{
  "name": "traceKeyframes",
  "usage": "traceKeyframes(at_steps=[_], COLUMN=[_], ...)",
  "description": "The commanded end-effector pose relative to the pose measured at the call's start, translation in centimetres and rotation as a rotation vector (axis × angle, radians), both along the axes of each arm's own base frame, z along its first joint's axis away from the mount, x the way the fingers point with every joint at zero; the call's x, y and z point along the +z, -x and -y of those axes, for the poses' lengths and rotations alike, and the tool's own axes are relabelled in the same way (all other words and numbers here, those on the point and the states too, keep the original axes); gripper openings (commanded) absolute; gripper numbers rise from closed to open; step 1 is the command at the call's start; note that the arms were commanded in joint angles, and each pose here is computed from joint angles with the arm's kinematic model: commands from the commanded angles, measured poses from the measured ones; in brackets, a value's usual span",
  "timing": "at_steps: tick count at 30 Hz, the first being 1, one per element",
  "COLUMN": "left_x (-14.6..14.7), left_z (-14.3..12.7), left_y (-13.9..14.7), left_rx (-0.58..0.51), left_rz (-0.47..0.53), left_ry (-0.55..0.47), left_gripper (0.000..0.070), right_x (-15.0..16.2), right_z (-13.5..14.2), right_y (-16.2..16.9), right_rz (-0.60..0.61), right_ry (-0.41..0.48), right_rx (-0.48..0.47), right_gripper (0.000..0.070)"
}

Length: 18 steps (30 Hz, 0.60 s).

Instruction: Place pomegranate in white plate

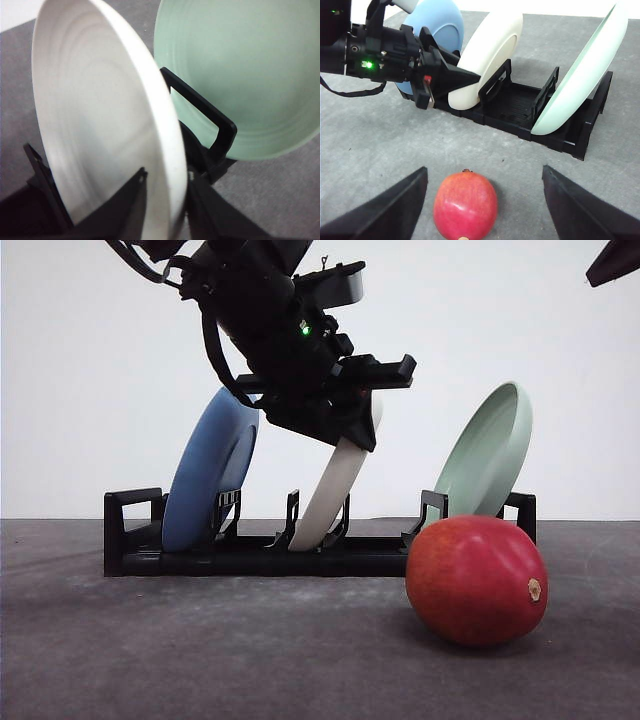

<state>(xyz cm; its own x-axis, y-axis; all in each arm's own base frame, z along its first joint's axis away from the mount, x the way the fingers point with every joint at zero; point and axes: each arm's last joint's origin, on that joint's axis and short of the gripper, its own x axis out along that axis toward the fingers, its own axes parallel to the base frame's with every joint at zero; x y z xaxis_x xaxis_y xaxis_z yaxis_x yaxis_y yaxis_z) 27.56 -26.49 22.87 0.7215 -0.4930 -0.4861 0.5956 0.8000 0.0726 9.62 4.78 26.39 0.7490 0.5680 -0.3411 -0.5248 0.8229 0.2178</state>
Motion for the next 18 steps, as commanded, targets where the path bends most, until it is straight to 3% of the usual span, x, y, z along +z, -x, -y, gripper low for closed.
traceKeyframes(at_steps=[1,3,5,18], left_x=[0.3,0.3,0.3,1.4], left_z=[0.6,0.6,0.7,0.7], left_y=[-0.1,-0.1,-0.1,-0.2], left_rx=[0.021,0.035,0.040,0.092], left_rz=[-0.016,-0.031,-0.037,-0.072], left_ry=[0.052,0.074,0.082,0.189], left_gripper=[0.0090,0.0073,0.0010,0.0006], right_x=[0.5,0.5,0.5,0.5], right_z=[0.0,0.0,0.0,0.0], right_y=[0.0,0.0,0.0,0.0], right_rz=[0.014,0.014,0.014,0.014], right_ry=[-0.017,-0.017,-0.017,-0.016], right_rx=[0.002,0.002,0.002,0.002], right_gripper=[0.0450,0.0450,0.0450,0.0450])
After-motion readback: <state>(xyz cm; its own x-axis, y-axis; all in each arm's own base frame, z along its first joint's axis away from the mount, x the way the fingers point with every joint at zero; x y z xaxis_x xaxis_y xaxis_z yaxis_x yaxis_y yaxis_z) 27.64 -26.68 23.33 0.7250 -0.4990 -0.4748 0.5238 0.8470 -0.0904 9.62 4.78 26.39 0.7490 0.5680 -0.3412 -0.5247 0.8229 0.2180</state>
